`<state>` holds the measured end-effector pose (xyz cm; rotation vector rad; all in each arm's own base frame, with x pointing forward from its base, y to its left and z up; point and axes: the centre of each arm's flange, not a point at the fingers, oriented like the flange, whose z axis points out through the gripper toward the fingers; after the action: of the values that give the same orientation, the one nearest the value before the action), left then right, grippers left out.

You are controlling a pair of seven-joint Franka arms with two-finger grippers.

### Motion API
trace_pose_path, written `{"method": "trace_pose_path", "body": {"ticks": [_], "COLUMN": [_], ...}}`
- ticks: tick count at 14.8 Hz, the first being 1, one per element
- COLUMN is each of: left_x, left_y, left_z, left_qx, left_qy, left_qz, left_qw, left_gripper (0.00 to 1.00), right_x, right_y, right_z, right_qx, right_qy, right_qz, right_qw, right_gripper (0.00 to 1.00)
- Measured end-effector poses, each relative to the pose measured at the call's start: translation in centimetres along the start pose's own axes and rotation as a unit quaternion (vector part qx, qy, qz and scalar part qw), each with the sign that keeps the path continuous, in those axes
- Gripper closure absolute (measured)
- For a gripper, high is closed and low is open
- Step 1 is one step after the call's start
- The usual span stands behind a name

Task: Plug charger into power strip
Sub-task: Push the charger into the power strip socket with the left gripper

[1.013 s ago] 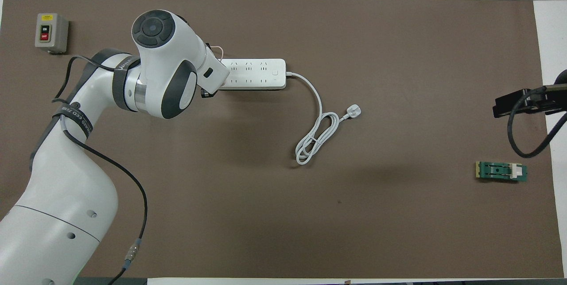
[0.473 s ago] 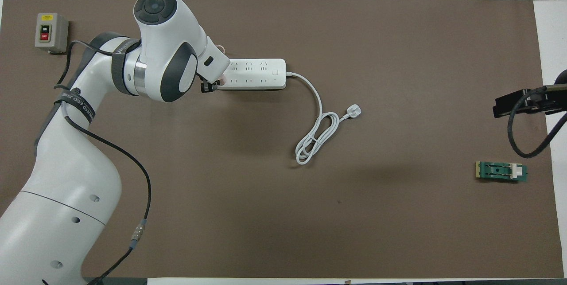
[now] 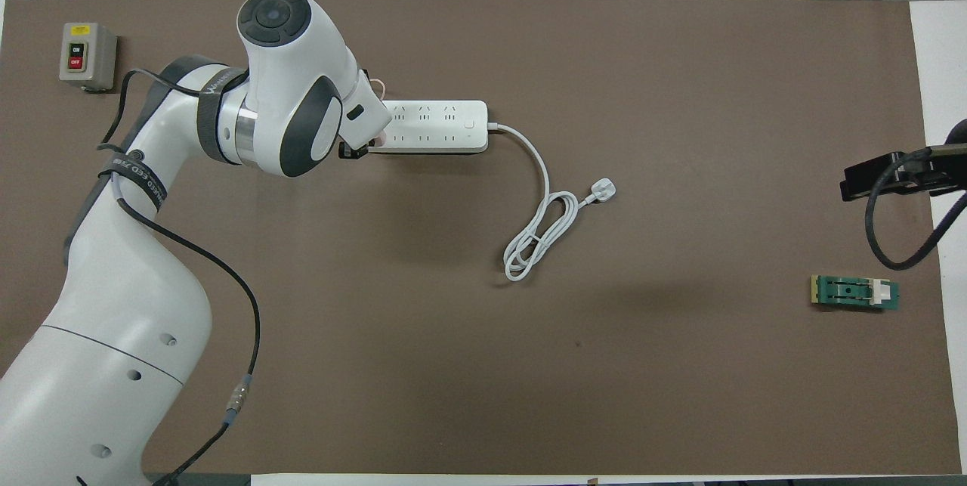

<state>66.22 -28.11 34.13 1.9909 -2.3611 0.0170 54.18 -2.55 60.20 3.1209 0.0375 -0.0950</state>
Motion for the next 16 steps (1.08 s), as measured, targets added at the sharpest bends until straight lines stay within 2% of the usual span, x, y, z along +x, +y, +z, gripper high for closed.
{"method": "trace_pose_path", "body": {"ticks": [7,9,10,13,16], "left_x": [0.0,-0.1,-0.2,-0.4,-0.6], "left_y": [0.0,-0.5,-0.7,-0.9,-0.9], "left_z": [0.1,2.2,3.1,3.0,3.0], "left_qx": [0.002,0.01,0.011,0.015,0.015], "left_qy": [0.0,0.001,0.001,0.002,0.001], "left_qz": [0.003,0.002,0.001,0.0,-0.001], "left_qw": [1.0,1.0,1.0,1.0,1.0], "left_gripper": [0.67,0.48,0.35,0.03,0.0], "right_x": [0.0,0.0,0.0,0.0,0.0], "right_y": [0.0,0.0,0.0,0.0,0.0], "right_z": [0.0,0.0,0.0,0.0,0.0], "right_qx": [0.0,0.0,0.0,0.0,0.0], "right_qy": [0.0,0.0,0.0,0.0,0.0], "right_qz": [0.0,0.0,0.0,0.0,0.0], "right_qw": [1.0,1.0,1.0,1.0,1.0], "right_gripper": [0.0,0.0,0.0,0.0,0.0]}}
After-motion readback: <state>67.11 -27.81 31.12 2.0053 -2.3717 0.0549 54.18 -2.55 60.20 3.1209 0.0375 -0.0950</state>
